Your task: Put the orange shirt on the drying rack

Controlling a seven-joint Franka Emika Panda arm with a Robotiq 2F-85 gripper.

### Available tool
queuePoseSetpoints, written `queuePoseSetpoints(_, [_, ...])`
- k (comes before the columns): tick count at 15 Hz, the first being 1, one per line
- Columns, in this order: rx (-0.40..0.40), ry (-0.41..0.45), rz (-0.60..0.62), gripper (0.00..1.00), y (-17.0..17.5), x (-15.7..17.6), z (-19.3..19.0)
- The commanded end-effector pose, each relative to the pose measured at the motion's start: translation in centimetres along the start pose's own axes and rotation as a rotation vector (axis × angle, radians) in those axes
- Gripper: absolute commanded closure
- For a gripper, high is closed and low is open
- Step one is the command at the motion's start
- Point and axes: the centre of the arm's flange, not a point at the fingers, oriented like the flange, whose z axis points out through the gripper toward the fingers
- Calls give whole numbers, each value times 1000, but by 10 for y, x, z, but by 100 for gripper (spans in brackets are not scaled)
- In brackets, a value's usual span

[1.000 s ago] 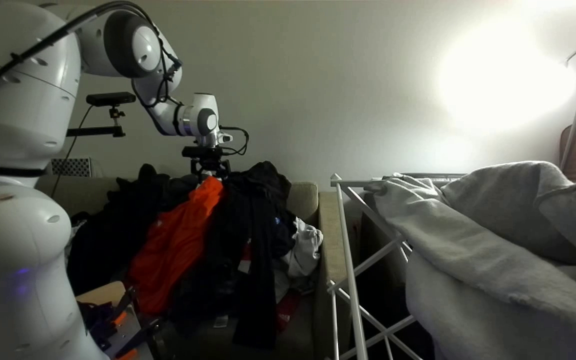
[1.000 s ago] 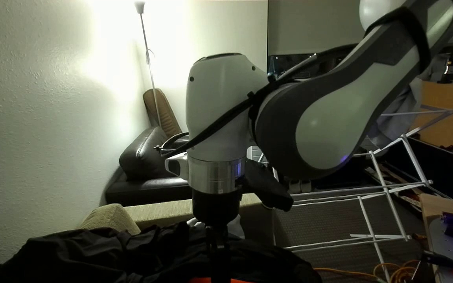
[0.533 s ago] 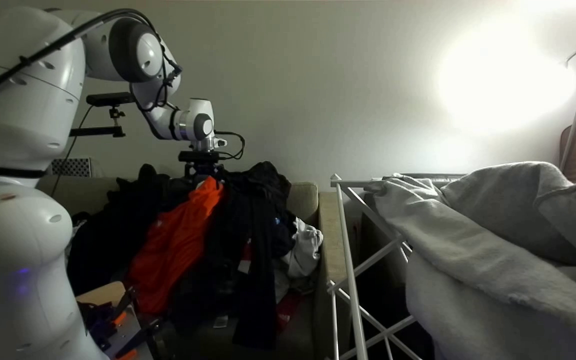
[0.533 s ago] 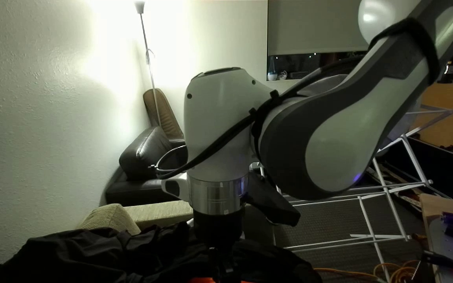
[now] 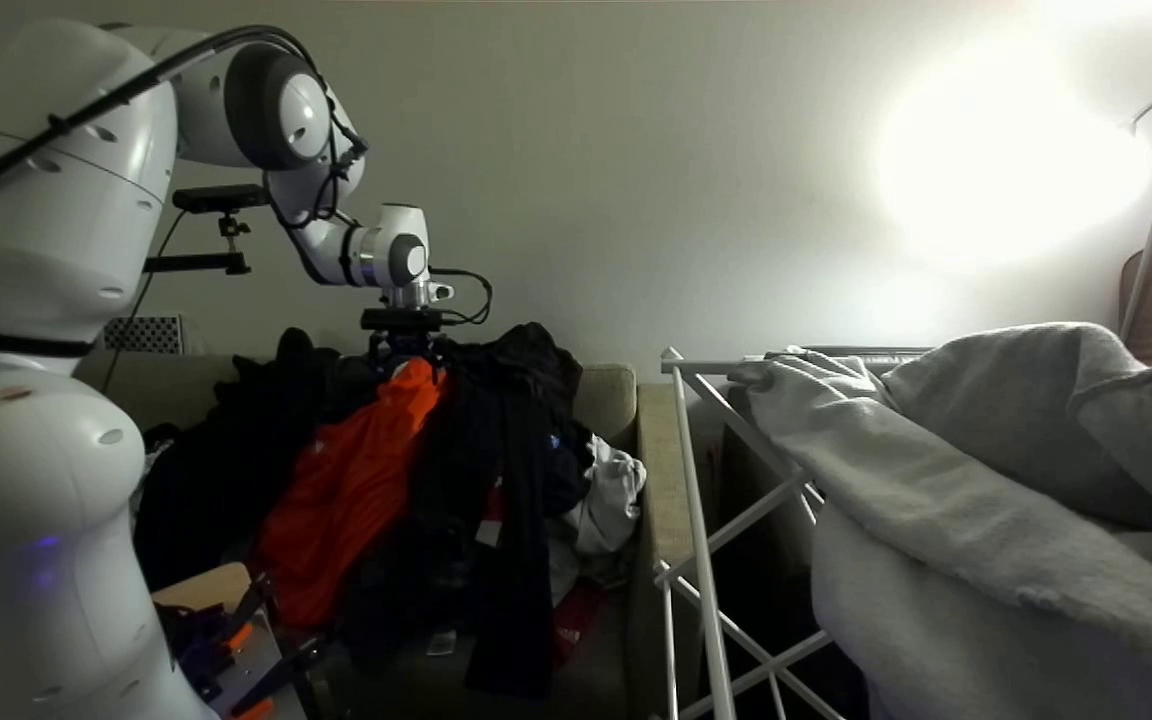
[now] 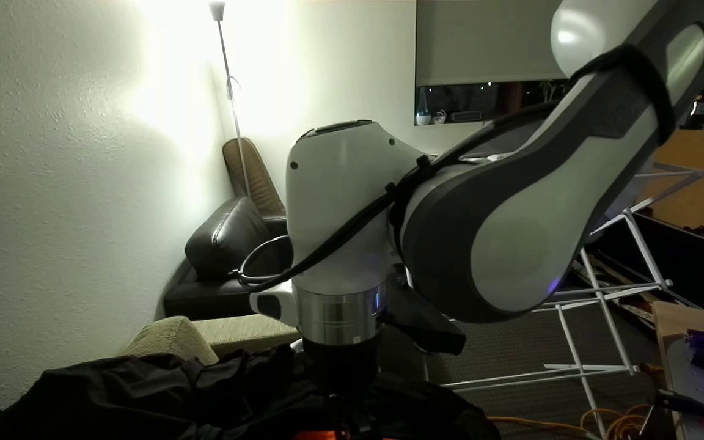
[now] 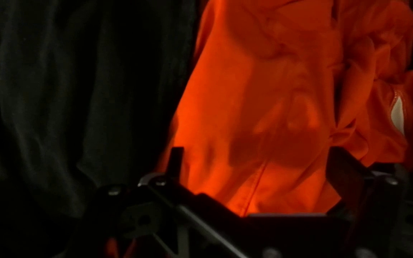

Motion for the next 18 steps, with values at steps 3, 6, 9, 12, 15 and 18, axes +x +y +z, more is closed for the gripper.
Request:
queuePoseSetpoints(3, [1,21,-57,0,2,-3,10])
queuePoseSetpoints(6, [4,22,-63,0,2,-2,15])
queuePoseSetpoints(9, [6,19,-61,0,4,-3,20])
queuePoseSetpoints(12, [6,16,-58,26,6,-3,21])
queuePoseSetpoints(15, [8,4,-52,47,9,-2,24])
queuePoseSetpoints(18, [10,-5,-48,66,12,-3,27])
